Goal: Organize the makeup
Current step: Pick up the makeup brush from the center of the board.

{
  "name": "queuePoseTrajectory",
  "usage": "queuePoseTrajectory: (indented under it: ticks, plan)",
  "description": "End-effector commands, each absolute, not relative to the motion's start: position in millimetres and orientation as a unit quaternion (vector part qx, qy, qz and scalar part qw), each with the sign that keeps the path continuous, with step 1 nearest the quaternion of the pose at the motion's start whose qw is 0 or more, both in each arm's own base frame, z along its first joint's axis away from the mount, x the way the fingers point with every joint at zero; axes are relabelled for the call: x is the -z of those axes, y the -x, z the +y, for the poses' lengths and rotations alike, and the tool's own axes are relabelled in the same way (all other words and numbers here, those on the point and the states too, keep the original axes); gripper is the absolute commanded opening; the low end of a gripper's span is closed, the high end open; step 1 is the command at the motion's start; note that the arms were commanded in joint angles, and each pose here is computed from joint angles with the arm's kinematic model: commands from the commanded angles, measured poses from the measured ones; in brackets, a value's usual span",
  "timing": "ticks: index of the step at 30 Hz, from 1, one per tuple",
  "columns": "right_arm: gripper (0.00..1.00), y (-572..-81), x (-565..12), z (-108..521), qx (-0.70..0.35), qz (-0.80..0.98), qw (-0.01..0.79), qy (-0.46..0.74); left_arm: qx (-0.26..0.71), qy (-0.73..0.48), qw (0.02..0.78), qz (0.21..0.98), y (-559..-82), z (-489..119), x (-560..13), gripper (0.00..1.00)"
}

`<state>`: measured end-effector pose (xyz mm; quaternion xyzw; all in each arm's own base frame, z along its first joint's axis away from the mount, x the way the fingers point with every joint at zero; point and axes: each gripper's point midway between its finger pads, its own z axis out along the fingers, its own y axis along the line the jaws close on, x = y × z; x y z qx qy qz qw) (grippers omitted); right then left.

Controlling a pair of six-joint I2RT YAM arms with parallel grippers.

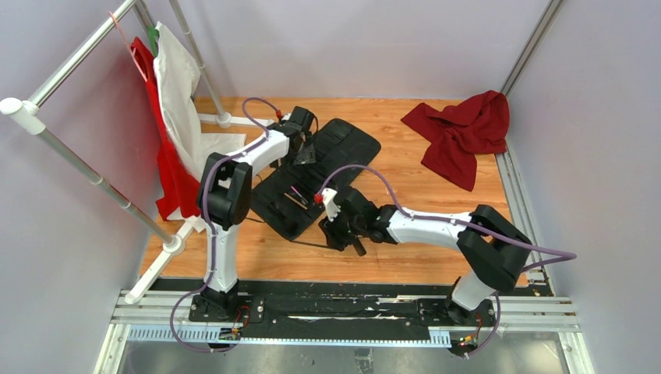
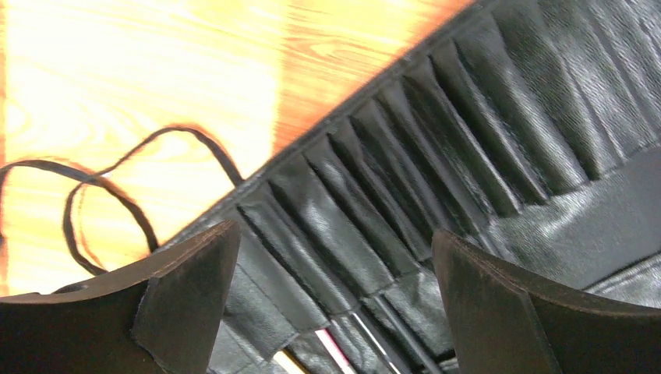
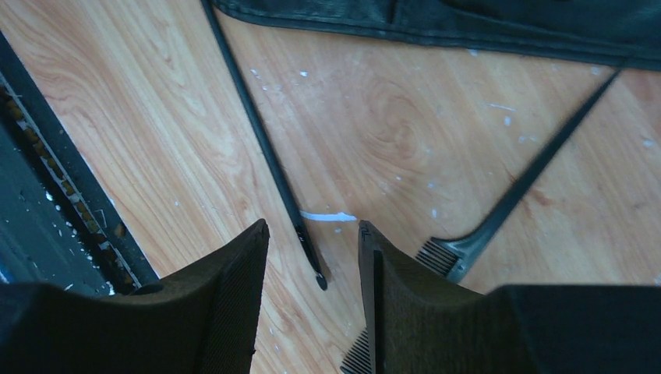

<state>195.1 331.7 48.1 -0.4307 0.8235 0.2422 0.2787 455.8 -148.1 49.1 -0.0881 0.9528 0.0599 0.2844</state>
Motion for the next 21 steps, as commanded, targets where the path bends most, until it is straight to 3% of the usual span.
queuePoseTrajectory:
  ticks: [1,21]
  plan:
    - [0.46,-190,-58,358,-0.262,0.793,0.291,0.466,-0.048,0.119,0.315,0.94,-464,-131,-88,0.98]
    - [0.44,-177,-31,381,-0.255,0.783,0.262,0.503,-0.024,0.162,0.342,0.925,-438,-101,-114,0.98]
